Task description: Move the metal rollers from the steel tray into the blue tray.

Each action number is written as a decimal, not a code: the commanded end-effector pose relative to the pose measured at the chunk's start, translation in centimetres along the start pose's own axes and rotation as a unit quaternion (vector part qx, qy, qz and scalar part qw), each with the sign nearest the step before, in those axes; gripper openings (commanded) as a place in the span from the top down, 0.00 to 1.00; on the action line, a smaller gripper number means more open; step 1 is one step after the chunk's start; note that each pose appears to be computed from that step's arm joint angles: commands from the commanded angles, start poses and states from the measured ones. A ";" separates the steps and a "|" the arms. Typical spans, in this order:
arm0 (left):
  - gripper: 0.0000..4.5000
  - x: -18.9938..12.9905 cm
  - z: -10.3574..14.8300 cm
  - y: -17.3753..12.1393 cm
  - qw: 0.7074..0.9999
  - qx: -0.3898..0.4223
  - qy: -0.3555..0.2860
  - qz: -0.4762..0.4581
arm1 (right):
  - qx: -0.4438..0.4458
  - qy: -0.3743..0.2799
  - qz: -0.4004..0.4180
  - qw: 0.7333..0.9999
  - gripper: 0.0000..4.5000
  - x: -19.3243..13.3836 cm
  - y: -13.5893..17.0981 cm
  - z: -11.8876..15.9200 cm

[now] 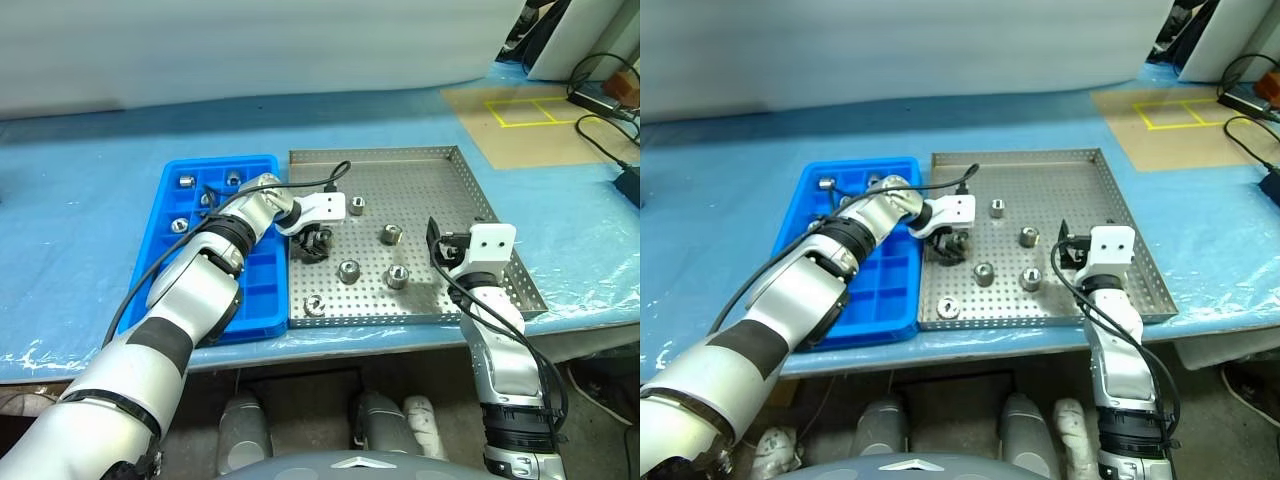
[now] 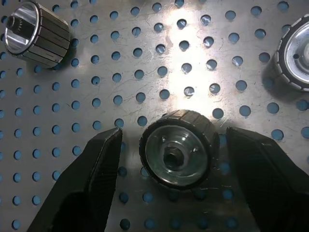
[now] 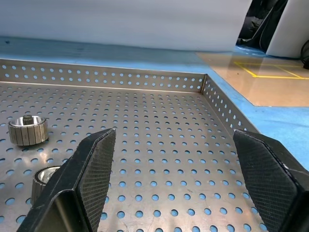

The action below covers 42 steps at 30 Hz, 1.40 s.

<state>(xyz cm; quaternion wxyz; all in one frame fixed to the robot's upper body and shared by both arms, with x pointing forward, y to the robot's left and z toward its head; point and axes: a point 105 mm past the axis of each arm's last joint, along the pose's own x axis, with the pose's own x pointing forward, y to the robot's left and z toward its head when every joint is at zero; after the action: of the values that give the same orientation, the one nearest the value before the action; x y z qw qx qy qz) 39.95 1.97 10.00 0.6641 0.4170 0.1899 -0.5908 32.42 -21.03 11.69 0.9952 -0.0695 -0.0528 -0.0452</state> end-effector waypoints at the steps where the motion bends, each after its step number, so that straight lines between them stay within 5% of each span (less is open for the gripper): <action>1: 0.19 0.7 -0.4 -0.9 1.000 0.004 0.004 -0.021 | -0.007 -0.024 -0.005 1.000 0.09 0.2 -0.3 1.3; 6: 0.46 0.6 -0.8 -0.8 1.000 0.003 0.004 -0.011 | -0.009 -0.026 0.000 1.000 0.09 0.2 0.0 1.6; 9: 0.46 0.6 -0.9 -1.3 1.000 -0.001 -0.004 -0.028 | -0.009 -0.027 0.002 1.000 0.09 0.2 0.4 1.9; 12: 0.58 0.5 -1.0 -1.1 1.000 -0.002 -0.007 -0.019 | -0.009 -0.028 0.004 1.000 0.09 0.2 0.7 2.1; 19: 0.58 -1.0 -0.2 0.0 0.998 -0.020 -0.056 0.004 | -0.009 -0.029 0.009 0.999 0.09 0.5 1.0 3.0; 23: 0.58 -4.1 2.1 1.6 0.985 -0.029 -0.166 0.039 | 0.006 -0.039 0.016 0.999 0.09 0.6 1.3 4.1; 29: 0.58 -9.6 1.4 1.9 0.962 -0.058 -0.236 0.128 | 0.063 -0.056 0.154 0.985 0.09 0.6 5.5 6.7; 33: 0.58 -12.7 -1.1 -2.3 0.949 -0.107 -0.252 0.154 | 0.061 -0.048 0.351 0.933 0.09 -0.1 10.6 7.9; 42: 0.58 -19.5 -6.2 -6.5 0.901 -0.221 -0.217 0.303 | 0.022 -0.011 0.625 0.780 0.09 -1.9 16.4 7.1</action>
<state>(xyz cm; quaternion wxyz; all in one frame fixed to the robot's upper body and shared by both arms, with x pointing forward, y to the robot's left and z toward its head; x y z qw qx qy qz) 31.32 18.36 17.34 0.8992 0.1549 0.0547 -0.4055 32.34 -4.52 15.74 0.8393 -0.0611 0.0018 0.5402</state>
